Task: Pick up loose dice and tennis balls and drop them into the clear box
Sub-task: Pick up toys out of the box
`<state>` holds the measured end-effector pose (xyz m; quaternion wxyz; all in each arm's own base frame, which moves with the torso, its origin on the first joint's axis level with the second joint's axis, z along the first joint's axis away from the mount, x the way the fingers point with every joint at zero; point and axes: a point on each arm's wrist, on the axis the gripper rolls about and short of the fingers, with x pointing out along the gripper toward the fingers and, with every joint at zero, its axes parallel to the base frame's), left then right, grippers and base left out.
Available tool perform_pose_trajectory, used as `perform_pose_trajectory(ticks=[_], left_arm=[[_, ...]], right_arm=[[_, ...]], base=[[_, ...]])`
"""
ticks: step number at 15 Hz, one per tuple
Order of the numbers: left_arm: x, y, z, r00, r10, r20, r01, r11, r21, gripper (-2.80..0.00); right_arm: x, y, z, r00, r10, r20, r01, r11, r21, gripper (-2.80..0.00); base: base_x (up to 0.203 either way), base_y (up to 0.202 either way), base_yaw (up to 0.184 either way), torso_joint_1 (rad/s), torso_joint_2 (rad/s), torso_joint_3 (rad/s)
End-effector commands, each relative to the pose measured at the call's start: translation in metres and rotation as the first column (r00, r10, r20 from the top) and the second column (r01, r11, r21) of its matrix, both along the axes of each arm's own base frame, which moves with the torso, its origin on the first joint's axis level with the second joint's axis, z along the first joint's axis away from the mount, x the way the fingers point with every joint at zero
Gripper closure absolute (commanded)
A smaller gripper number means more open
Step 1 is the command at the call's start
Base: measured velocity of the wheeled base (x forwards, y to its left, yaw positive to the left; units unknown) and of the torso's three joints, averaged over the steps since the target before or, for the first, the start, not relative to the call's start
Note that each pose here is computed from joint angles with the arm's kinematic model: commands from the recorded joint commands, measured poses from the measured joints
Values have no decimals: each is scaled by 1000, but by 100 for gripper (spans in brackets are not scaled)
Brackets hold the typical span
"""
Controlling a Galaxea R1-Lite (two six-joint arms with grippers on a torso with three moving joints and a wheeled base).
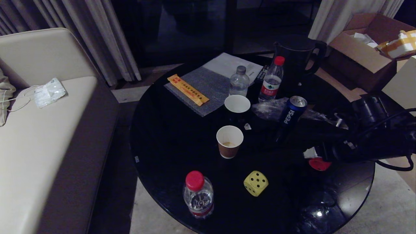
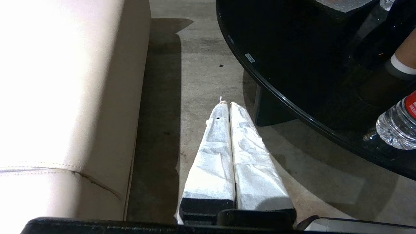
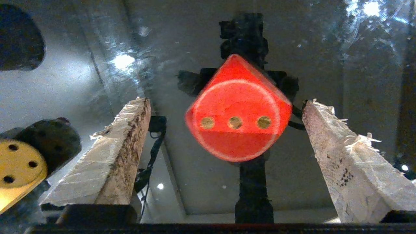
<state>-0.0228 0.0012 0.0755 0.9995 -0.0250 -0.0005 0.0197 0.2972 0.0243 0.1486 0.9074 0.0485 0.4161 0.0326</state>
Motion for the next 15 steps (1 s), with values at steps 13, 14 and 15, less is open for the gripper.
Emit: perform_pose_trajectory(ticks=[13,14,15], left_arm=[[0,0,0,1000,1,-3,-1,1000,-1,0],[0,0,0,1000,1,-3,-1,1000,-1,0],[0,0,0,1000,1,-2,-1,1000,-1,0]], right_arm=[[4,0,-3,997,-72,31,75,991,-109,0],[-4,-1,6,996,-71,57,76,991,-106,0],[-16,-2,15,994,-69,84,77,992,-101,0]], base=[[0,0,0,0,0,0],[0,0,0,0,0,0],[0,0,0,0,0,0]])
